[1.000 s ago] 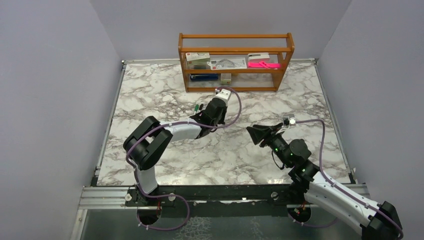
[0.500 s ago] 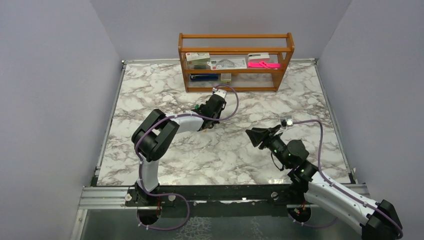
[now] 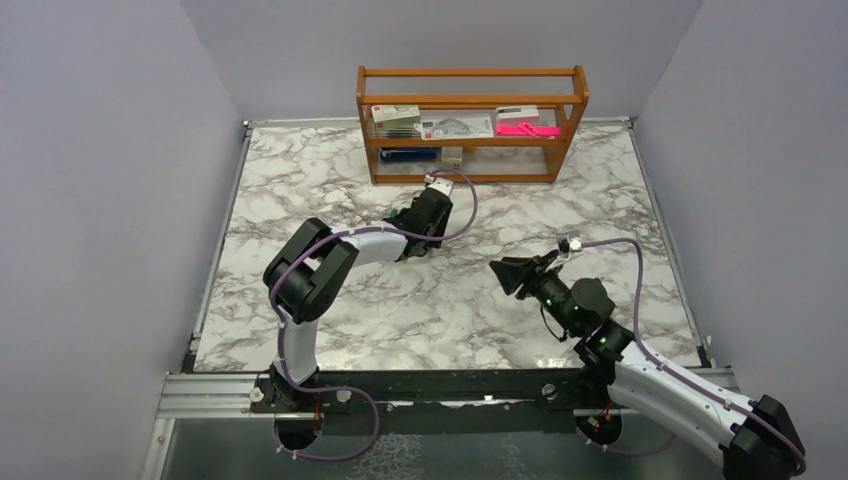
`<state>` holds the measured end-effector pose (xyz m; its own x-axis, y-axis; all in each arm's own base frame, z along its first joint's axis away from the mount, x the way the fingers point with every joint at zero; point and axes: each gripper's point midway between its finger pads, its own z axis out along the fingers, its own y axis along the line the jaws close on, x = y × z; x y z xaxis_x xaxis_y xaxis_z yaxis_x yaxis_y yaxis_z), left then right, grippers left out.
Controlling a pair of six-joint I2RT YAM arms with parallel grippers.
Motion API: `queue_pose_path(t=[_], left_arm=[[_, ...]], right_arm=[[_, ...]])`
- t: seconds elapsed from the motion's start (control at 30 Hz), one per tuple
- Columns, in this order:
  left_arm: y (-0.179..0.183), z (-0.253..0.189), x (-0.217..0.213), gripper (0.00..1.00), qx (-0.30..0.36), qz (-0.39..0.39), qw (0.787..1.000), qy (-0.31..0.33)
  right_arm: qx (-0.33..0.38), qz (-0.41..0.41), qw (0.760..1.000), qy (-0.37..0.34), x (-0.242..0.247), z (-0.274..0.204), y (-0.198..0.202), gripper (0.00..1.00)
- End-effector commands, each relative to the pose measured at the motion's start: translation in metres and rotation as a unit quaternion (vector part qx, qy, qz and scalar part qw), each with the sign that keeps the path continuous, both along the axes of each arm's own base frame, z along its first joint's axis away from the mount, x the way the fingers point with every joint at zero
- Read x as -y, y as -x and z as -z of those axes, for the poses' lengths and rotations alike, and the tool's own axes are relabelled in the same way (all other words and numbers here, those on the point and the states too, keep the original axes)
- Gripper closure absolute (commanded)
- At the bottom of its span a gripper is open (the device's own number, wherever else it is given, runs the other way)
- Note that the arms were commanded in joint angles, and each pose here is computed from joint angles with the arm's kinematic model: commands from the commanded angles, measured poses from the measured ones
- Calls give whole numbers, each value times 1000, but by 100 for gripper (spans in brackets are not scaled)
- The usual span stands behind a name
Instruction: Insert the pens into the pen caps
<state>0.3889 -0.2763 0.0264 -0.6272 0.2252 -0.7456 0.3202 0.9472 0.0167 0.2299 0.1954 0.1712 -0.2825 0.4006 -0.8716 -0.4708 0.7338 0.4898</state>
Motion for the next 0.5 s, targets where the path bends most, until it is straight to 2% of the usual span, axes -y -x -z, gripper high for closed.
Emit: queue_pose_path(t=[0.0, 0.4, 0.43, 0.47], left_arm=[[-5, -13, -3, 54, 13, -15, 1000, 4], [-10, -76, 17, 58, 85, 13, 992, 88], [-10, -77, 21, 63, 84, 19, 992, 94], [-9, -76, 27, 76, 78, 29, 991, 102]], right_arm=[[10, -11, 1000, -6, -4, -6, 2, 60], [3, -7, 1000, -7, -2, -1, 2, 62], [4, -6, 1000, -8, -2, -2, 2, 62], [3, -5, 1000, -7, -2, -1, 2, 62]])
